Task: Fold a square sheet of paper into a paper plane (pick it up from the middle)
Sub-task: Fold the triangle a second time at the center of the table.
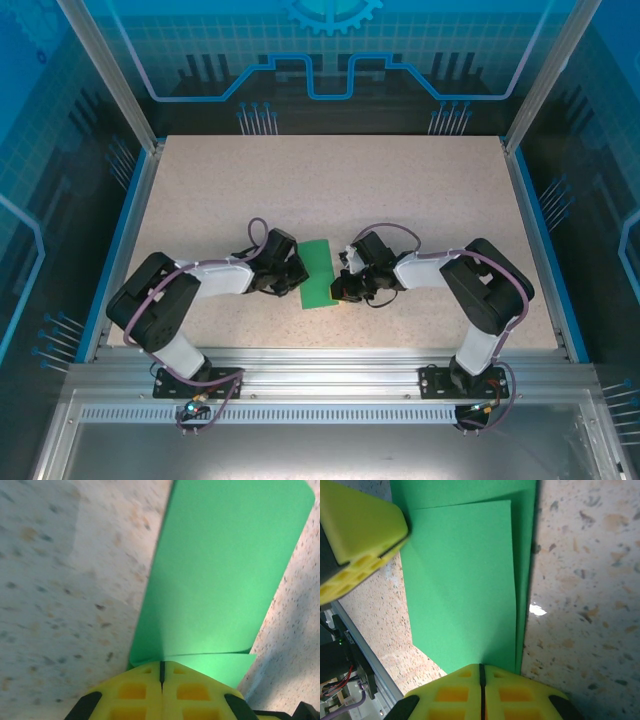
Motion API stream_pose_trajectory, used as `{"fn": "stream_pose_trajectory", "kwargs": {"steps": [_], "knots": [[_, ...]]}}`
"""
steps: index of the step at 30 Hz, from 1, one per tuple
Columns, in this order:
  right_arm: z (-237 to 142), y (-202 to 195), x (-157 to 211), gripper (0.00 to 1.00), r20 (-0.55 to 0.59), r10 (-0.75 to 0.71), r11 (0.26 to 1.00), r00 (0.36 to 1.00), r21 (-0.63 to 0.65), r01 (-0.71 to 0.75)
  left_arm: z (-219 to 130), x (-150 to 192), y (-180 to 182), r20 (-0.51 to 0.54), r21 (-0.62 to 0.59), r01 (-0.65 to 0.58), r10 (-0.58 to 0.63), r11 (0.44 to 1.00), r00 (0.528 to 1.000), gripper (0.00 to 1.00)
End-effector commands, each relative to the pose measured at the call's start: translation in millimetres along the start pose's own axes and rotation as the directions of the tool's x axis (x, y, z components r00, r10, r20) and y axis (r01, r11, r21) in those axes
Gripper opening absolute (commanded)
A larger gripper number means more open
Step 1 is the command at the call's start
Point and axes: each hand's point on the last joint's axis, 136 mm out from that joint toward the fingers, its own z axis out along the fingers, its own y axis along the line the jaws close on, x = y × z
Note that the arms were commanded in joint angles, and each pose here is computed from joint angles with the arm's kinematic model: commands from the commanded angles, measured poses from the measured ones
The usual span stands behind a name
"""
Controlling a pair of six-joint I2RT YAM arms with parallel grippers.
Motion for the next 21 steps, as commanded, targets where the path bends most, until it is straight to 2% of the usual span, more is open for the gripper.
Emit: {"fn": "stream_pose_trajectory", "kwargs": {"steps": [1,6,15,21], "knots": [[5.0,-43.4,35.7,0.07,-0.081,0.083,0.985,0.993,0.159,-0.069,-5.8,-17.3,53.3,0.067,-0.157,0.027,-0.017,0.987,0.998,0.01],[4.7,-40.1,33.9,0.07,-0.078,0.080,0.987,0.994,0.147,-0.068,-13.4,-23.3,56.3,0.078,-0.155,0.023,-0.011,0.988,0.997,0.01],[1.3,-24.2,24.1,0.10,-0.058,0.052,0.992,0.997,0.118,-0.044,-53.3,-20.1,10.8,0.088,0.023,-0.024,0.021,0.999,0.996,0.06],[-3.0,-9.0,17.6,0.14,-0.037,0.013,0.995,0.999,0.104,-0.009,-75.4,-2.0,-23.7,0.069,0.129,-0.113,0.104,0.985,0.992,0.09]]}}
